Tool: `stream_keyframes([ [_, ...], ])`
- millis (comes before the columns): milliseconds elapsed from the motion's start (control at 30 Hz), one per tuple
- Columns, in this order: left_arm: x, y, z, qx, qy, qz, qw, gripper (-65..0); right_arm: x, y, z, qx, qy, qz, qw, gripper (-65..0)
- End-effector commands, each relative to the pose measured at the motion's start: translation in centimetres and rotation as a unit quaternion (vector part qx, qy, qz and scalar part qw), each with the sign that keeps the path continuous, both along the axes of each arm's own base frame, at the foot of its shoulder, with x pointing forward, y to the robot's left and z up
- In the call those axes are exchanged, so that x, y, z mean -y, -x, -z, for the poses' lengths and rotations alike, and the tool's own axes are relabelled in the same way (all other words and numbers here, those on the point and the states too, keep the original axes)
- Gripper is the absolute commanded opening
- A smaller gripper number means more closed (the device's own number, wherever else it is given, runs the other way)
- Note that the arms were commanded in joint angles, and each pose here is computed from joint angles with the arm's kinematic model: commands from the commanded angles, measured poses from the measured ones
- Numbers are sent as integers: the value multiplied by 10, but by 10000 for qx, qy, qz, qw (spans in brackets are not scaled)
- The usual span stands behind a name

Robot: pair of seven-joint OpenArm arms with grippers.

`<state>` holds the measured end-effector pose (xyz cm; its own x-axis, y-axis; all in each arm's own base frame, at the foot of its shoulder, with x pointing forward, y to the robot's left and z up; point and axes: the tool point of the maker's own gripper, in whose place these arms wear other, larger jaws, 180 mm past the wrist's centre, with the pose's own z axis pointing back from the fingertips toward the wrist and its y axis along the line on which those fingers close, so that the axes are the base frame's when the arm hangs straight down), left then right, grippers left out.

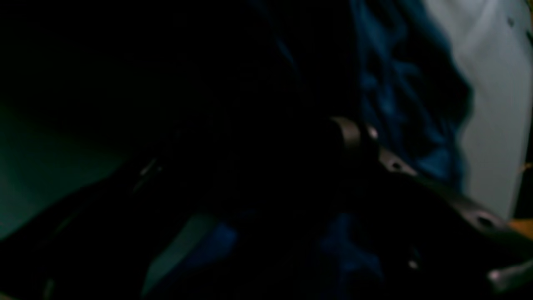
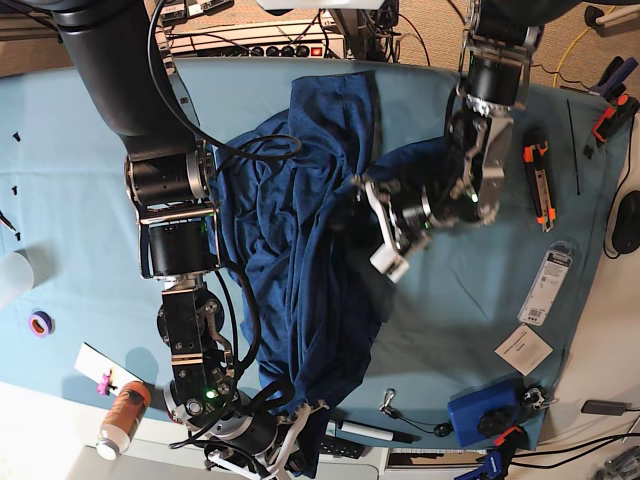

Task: Layout the t-shirt on the table in an organized manner, then fold the t-shirt properly
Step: 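Lift the shirt with both grippers and stretch it apart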

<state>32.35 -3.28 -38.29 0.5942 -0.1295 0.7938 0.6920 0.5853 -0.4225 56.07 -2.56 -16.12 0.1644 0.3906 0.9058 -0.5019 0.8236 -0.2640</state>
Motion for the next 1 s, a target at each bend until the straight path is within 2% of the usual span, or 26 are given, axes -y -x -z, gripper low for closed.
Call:
stream_keyframes([
  [0, 7, 1, -5, 99, -1, 127, 9999, -250, -5, -7, -39, 452, -180, -53, 9988, -650],
  [300, 44, 48, 18, -146, -184, 792, 9966, -263, -3, -7, -38, 456, -100, -20, 9989, -650],
  [333, 46, 50, 22, -222, -233, 749, 9967, -308, -2, -7, -37, 447, -75, -8, 9990, -650],
  [367, 47, 53, 25, -270, -275, 737, 9965, -394, -1, -7, -36, 433, -33, 10, 9991, -650],
  [433, 48, 59, 28, -308, -282, 784, 9960, -629, 0, -8, -34, 402, 23, 36, 9992, -650],
  [467, 48, 60, 29, -331, -283, 773, 9961, -650, 1, -7, -34, 385, 35, 43, 9992, -650],
  [533, 44, 60, 30, -355, -293, 741, 9962, -650, 4, -8, -32, 341, 75, 78, 9994, -650],
  [600, 40, 63, 27, -332, -343, 937, 9945, -650, 8, -8, -31, 328, 105, 111, 9993, -650],
  [733, 25, 57, 1, -446, -230, 970, 9940, -650, 26, -10, -32, 350, 210, 242, 9989, -650],
  [833, 9, 45, -31, -174, -109, 843, 9962, -650, 42, -9, -38, 383, 342, 384, 9979, -650],
  [967, -22, 25, -65, 392, -328, 456, 9977, -650, 64, -6, -52, 435, 376, 605, 9965, -650],
])
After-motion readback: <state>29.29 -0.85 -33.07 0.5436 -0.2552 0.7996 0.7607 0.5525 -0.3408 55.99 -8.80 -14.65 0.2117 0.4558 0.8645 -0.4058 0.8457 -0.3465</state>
